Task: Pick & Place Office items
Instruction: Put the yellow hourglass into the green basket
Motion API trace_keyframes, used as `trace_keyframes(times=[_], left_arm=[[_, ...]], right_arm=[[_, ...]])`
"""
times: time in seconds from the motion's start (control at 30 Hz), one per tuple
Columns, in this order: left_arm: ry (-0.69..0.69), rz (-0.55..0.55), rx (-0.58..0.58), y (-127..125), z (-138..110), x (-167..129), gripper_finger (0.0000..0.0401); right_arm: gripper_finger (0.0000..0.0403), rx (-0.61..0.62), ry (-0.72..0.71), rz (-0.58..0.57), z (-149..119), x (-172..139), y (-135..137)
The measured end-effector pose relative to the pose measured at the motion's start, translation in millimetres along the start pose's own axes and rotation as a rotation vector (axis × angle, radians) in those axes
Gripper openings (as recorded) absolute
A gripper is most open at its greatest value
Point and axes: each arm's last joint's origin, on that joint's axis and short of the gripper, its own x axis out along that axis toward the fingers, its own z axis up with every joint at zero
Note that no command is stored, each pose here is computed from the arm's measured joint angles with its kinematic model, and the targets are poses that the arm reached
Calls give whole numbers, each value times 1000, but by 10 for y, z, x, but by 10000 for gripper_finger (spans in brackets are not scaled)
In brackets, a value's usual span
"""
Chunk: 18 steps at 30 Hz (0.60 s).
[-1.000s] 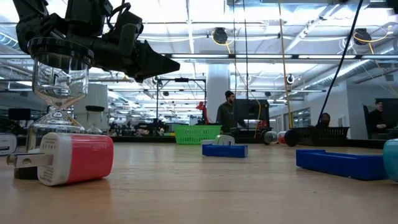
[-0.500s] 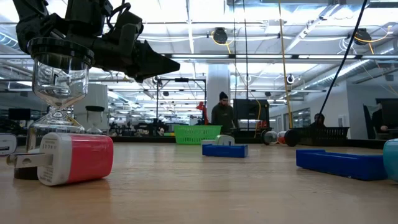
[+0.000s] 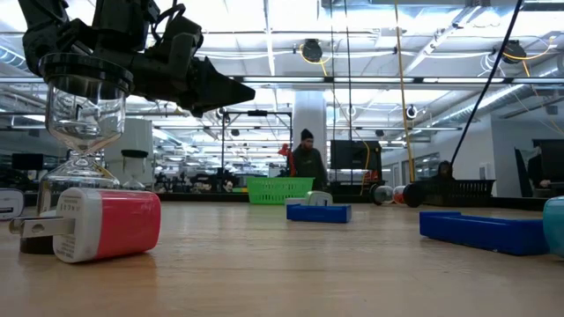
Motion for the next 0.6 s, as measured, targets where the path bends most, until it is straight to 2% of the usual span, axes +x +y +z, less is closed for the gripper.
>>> trace_keyframes(times=[0.6], left_arm=[[0,-4,-10,-1,0,0,31]], right_arm=[[326,-36,1,-1,21,500,-50]])
